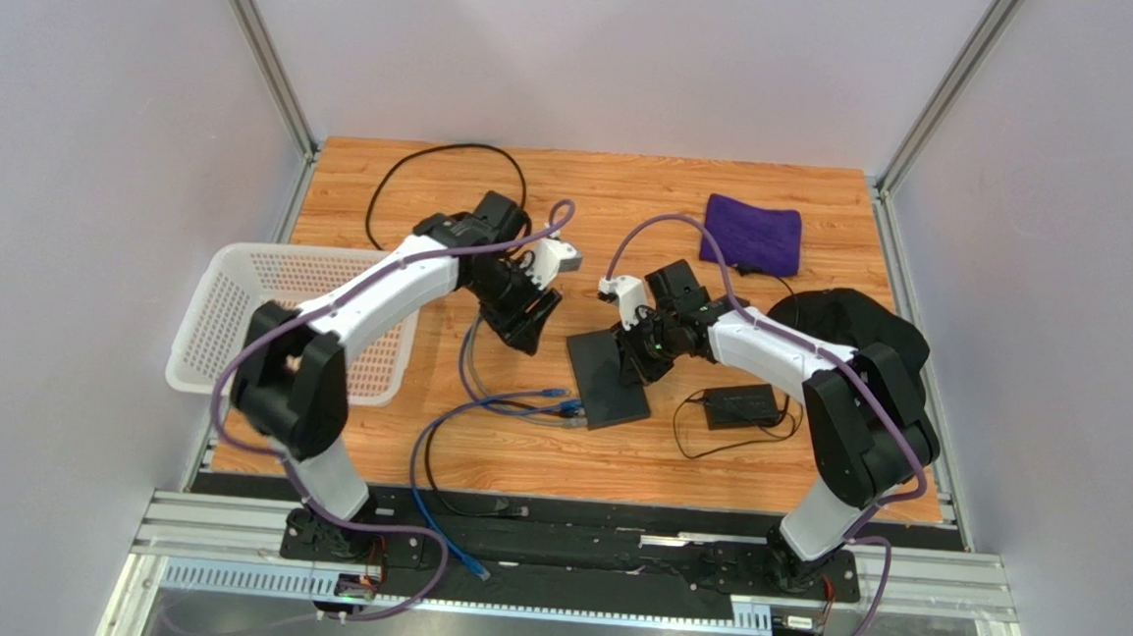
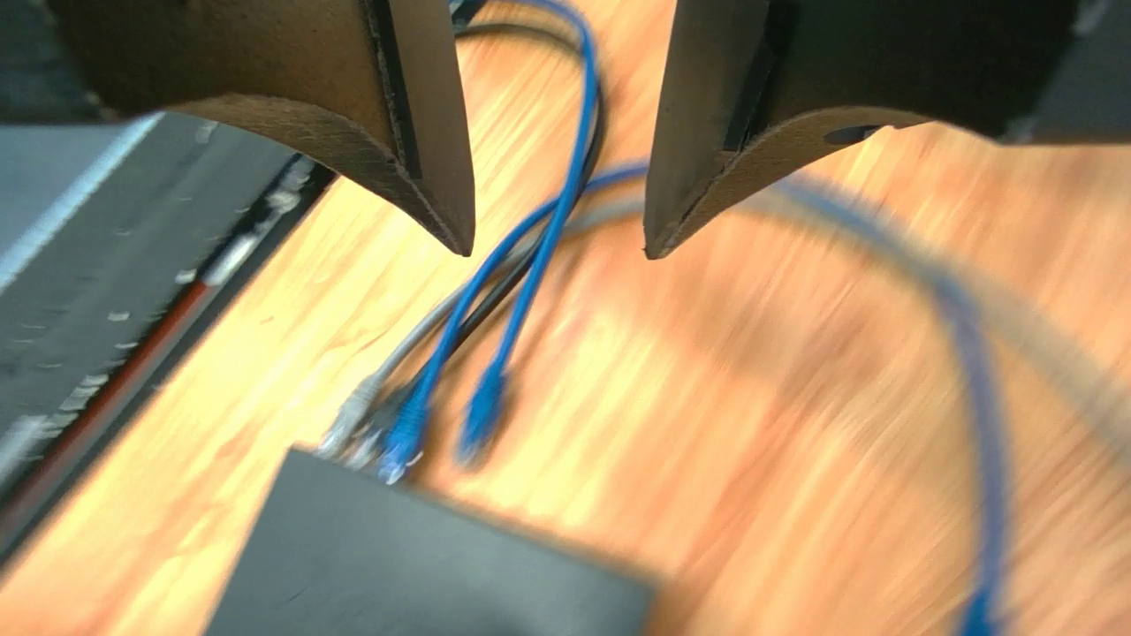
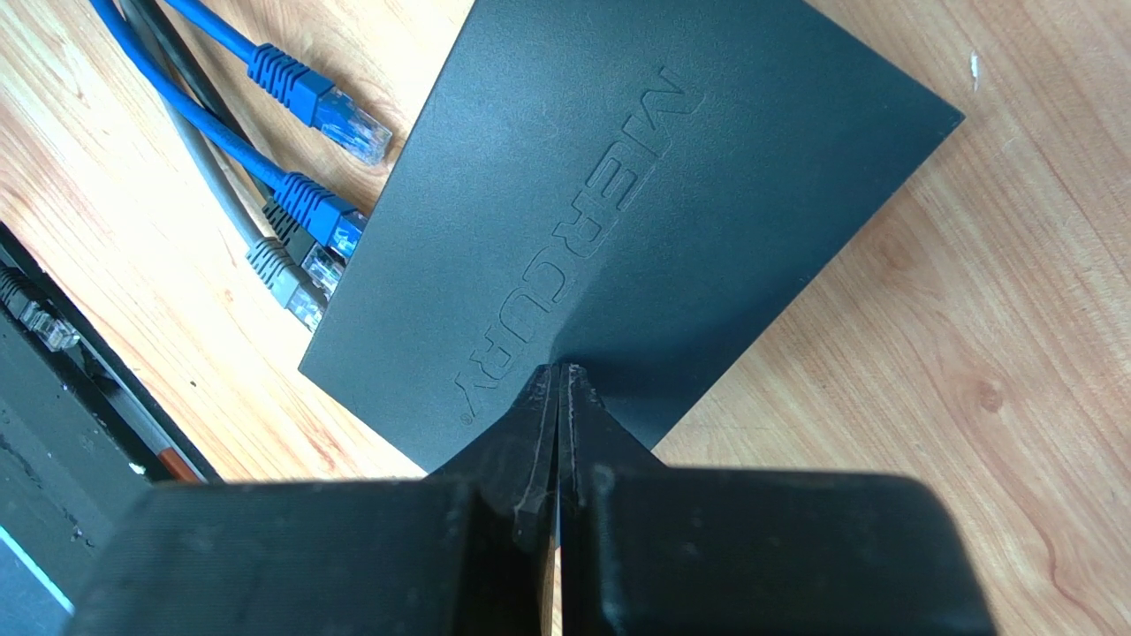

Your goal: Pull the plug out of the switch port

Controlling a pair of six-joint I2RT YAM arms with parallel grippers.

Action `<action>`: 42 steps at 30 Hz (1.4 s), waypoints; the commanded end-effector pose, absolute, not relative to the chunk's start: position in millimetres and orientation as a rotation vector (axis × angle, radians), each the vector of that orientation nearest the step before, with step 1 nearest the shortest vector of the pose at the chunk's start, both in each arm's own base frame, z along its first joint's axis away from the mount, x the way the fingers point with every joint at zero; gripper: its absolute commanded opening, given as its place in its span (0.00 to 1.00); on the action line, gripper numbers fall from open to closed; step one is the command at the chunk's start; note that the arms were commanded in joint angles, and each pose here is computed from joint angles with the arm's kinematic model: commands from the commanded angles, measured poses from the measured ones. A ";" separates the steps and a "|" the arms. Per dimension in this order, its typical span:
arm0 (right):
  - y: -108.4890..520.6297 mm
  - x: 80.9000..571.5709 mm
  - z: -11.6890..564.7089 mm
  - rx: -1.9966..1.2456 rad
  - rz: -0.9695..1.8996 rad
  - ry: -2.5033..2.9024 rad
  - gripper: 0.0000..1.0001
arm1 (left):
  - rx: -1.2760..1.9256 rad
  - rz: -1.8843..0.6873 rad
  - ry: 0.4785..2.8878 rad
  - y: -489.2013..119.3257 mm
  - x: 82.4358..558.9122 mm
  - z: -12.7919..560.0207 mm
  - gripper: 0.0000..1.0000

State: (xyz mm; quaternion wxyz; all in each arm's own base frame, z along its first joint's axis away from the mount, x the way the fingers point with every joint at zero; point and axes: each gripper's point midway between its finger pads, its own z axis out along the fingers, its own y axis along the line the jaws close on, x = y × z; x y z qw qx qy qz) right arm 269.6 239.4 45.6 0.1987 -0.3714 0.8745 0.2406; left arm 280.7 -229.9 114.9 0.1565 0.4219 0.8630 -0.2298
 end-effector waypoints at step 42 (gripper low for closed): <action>240.3 272.1 37.1 -1.066 0.624 2.460 0.00 | 1.366 -0.233 2.722 -128.8 214.0 40.1 0.34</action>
